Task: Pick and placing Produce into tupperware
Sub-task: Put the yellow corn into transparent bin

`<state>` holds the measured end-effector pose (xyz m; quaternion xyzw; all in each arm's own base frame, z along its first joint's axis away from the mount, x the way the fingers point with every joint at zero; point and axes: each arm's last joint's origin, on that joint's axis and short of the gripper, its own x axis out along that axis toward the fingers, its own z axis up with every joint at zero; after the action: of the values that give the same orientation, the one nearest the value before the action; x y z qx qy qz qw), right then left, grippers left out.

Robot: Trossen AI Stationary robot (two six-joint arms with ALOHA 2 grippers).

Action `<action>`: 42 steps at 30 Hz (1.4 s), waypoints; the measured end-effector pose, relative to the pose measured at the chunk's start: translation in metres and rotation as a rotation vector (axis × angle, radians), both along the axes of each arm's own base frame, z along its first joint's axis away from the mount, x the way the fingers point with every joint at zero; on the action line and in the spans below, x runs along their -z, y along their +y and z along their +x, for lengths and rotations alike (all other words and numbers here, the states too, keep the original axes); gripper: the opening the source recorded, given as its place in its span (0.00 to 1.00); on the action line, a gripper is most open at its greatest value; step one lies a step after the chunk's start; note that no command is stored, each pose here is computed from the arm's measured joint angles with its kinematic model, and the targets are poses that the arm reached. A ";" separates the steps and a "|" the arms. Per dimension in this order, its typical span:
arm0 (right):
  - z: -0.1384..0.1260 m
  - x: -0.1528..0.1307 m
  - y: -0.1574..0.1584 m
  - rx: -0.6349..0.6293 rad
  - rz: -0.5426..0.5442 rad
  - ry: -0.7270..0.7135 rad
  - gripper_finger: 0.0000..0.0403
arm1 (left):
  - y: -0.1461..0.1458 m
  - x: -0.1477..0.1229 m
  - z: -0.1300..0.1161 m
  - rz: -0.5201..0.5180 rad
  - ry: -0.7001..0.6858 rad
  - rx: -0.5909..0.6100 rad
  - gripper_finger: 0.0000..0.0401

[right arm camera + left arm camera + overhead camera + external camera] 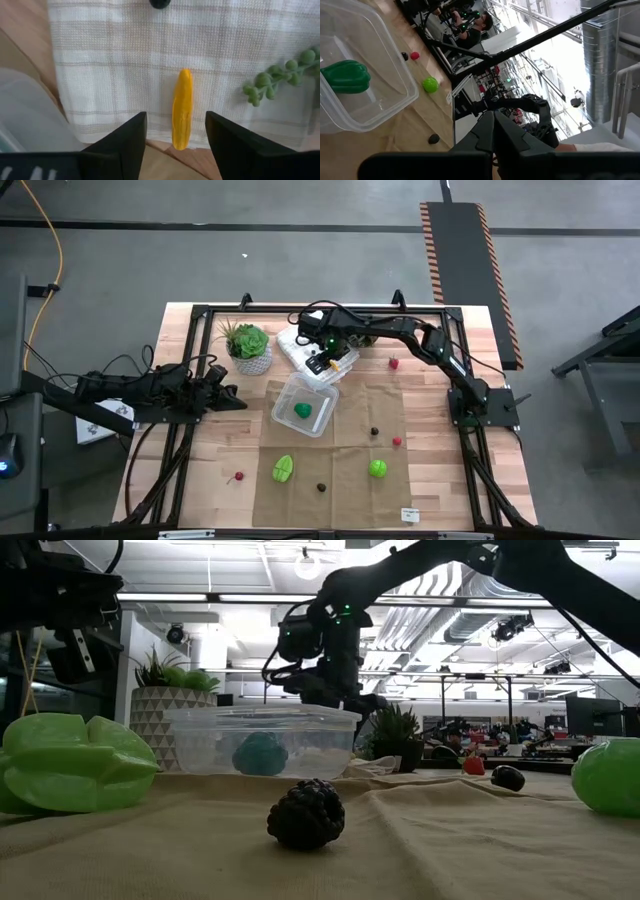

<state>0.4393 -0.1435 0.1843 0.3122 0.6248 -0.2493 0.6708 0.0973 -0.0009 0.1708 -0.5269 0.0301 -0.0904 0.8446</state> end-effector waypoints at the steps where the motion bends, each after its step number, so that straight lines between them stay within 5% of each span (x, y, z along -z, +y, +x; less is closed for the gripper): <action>1: 0.000 0.000 0.000 0.000 0.000 0.000 0.47 | 0.000 0.000 0.000 0.000 0.000 0.000 0.00; 29: 0.002 0.015 -0.004 0.029 0.007 0.031 0.47 | 0.000 0.000 0.000 0.000 0.000 0.000 0.00; 42: 0.002 0.015 -0.004 0.029 0.004 0.035 0.30 | 0.000 0.000 0.000 0.016 -0.002 -0.001 0.00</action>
<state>0.4410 -0.1472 0.1691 0.3183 0.6322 -0.2633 0.6555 0.0973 -0.0009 0.1706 -0.5200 0.0296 -0.0904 0.8489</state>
